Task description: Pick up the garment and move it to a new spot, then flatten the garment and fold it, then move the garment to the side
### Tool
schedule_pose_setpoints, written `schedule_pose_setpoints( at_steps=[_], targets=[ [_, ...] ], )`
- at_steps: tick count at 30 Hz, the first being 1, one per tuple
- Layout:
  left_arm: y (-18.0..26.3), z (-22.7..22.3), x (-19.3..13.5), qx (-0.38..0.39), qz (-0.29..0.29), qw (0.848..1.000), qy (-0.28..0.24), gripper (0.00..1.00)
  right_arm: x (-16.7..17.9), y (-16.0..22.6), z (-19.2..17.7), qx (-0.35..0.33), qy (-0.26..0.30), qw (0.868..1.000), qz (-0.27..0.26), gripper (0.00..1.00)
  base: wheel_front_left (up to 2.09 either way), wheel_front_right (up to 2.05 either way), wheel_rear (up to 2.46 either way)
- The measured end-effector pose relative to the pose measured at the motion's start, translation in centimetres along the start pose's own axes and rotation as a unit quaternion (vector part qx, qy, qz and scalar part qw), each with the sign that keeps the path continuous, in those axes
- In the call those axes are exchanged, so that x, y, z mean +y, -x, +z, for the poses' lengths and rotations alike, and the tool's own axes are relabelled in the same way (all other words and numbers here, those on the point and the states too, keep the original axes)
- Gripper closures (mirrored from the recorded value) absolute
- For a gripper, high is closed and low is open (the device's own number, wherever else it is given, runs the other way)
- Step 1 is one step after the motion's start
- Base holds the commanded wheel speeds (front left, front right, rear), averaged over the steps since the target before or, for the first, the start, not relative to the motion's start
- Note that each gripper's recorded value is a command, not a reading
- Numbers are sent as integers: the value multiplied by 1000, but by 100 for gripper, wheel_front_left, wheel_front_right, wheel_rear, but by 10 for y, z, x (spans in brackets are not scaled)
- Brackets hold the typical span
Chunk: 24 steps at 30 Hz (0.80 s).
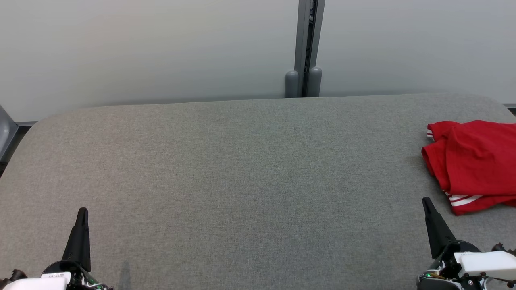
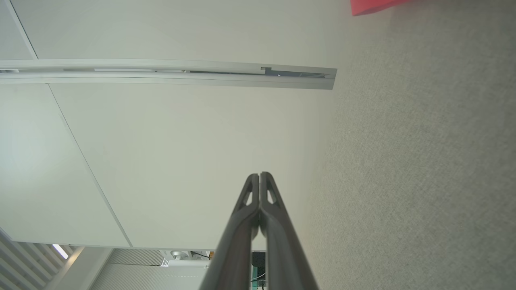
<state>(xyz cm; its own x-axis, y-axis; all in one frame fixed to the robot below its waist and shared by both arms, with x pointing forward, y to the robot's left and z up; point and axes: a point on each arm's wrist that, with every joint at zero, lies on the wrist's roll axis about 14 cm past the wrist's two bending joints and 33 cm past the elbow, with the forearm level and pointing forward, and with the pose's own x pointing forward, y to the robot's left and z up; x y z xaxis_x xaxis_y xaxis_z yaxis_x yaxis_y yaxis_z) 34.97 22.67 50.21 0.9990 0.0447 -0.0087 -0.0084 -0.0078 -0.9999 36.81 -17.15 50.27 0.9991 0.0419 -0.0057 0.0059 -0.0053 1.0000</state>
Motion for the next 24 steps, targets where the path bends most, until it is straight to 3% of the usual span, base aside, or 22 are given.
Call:
schedule_pose_setpoints(
  at_steps=[24],
  targets=[
    [0, 0, 0, 0, 0, 1000, 2, 100, 0, 0, 0, 0, -1, 1000, 0, 100, 0, 0, 0]
  ],
)
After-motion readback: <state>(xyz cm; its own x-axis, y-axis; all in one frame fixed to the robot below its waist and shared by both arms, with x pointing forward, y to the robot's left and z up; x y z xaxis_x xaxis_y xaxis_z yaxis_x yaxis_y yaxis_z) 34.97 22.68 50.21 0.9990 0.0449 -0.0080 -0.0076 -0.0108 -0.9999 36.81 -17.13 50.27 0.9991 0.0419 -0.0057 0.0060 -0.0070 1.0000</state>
